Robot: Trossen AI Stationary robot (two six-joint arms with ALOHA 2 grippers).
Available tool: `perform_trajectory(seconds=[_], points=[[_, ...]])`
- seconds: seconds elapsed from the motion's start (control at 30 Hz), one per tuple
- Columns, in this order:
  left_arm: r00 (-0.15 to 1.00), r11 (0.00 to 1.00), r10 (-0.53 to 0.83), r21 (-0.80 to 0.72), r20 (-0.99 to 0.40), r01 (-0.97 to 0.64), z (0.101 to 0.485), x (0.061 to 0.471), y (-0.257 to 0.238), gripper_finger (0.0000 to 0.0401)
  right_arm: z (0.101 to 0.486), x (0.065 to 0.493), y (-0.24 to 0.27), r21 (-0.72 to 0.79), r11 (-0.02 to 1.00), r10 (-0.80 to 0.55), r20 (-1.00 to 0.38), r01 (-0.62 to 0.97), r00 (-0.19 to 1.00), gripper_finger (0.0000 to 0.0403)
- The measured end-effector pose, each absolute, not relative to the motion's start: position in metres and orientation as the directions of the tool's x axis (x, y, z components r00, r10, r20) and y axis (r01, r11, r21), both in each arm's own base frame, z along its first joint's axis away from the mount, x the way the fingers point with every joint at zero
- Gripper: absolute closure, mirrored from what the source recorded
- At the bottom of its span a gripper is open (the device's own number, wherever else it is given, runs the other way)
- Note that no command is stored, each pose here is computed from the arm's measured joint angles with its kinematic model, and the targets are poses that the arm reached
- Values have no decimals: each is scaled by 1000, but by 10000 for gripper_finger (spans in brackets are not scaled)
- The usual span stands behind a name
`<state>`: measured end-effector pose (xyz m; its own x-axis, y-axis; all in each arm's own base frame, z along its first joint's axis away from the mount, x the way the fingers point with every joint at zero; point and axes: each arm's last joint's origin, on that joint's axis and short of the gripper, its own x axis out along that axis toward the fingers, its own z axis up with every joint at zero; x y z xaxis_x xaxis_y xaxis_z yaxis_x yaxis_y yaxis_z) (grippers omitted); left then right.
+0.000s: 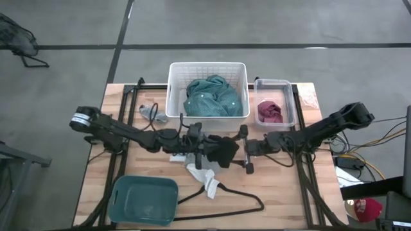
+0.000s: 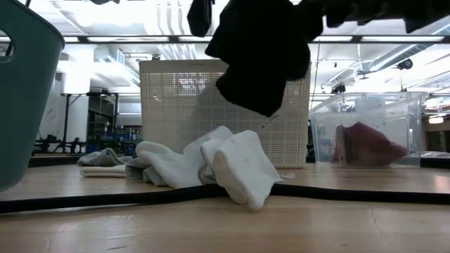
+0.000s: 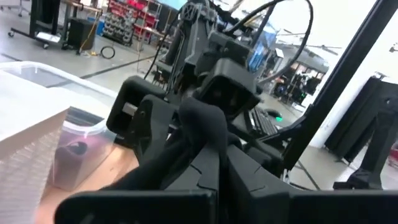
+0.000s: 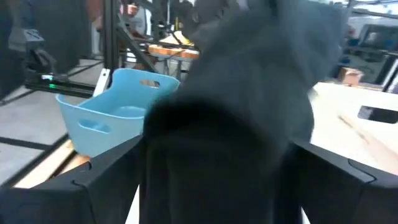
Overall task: Pick & Place Cloths
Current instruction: Put the black boxer into the transparent bin
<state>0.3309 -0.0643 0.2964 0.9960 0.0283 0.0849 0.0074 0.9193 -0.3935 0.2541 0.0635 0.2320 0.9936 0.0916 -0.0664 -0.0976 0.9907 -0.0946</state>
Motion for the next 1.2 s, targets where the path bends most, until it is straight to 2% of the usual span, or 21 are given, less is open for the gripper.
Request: perform_trajectory(seconds=[0.17, 0.33, 0.47, 0.67, 0.7, 0.97, 1.2], points=[[994, 915, 2, -401, 112, 44, 295, 334, -65, 394, 235, 271, 68, -100, 989, 99, -72, -106, 993, 51], [994, 917, -19, -394, 109, 61, 294, 334, -66, 394, 233, 280, 71, -98, 989, 98, -99, -108, 990, 101], [993, 916, -39, -393, 110, 79, 295, 334, -67, 393, 235, 281, 71, -95, 989, 97, -132, -110, 986, 184], [994, 916, -41, -392, 105, 79, 295, 333, -67, 373, 244, 275, 69, -103, 988, 97, -135, -112, 986, 363], [994, 916, -40, -392, 105, 79, 295, 333, -67, 370, 246, 273, 69, -107, 988, 97, -141, -113, 985, 376], [997, 916, -39, -396, 62, 61, 291, 334, -67, 343, 261, 247, 62, -76, 992, 85, -218, -104, 972, 389], [999, 918, -37, -394, 20, 42, 287, 334, -67, 311, 283, 208, 47, -89, 995, -70, -235, 50, 970, 389]])
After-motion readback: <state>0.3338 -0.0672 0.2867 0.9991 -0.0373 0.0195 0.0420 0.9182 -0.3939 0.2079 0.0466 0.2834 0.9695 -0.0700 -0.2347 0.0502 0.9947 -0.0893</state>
